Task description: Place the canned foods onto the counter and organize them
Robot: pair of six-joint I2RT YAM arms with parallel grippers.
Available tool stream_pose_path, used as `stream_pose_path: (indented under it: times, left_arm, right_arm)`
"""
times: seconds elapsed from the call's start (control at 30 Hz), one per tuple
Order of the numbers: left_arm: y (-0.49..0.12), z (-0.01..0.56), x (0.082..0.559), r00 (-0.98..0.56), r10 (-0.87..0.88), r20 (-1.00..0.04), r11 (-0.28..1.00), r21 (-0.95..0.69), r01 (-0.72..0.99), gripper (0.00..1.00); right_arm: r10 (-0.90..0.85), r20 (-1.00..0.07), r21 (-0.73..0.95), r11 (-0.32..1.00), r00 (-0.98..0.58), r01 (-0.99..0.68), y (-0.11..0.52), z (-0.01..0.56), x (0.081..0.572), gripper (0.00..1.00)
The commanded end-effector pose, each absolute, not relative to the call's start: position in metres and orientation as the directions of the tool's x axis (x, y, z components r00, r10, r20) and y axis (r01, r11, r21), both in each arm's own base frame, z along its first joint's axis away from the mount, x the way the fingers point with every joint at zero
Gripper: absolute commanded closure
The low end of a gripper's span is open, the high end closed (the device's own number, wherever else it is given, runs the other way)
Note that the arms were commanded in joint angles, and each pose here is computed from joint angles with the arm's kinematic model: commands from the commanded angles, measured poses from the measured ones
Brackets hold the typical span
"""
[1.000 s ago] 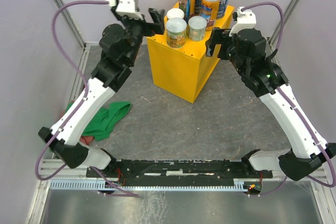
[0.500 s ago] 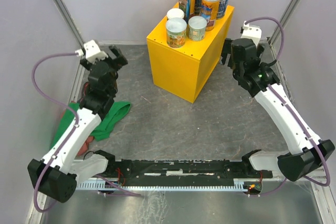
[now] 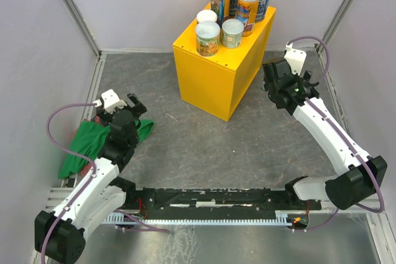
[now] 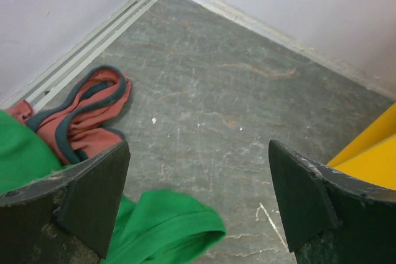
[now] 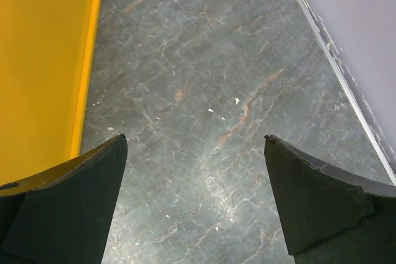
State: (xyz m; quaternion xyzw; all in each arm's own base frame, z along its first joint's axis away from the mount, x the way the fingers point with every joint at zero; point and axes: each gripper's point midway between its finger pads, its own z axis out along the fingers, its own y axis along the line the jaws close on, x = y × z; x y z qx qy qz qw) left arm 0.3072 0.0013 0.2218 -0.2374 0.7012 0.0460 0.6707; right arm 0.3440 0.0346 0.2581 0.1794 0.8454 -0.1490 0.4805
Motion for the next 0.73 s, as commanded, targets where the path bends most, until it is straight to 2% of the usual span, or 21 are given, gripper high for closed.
stream_pose_path:
  times: [0.0,0.7]
  left_arm:
    - [0.014,0.227,0.303,0.097,-0.312,-0.945,0.841,-0.322,-0.435,0.01]
    - [0.019,0.232,0.305,0.106,-0.309,-0.945,0.838,-0.323,-0.439,0.00]
  right_arm:
    - [0.183,-0.872,-0.095,0.847,-0.454,0.523,0.020,0.256,0.335,0.01]
    - [0.174,-0.897,-0.061,0.862,-0.407,0.504,0.013,0.260,0.320,0.00]
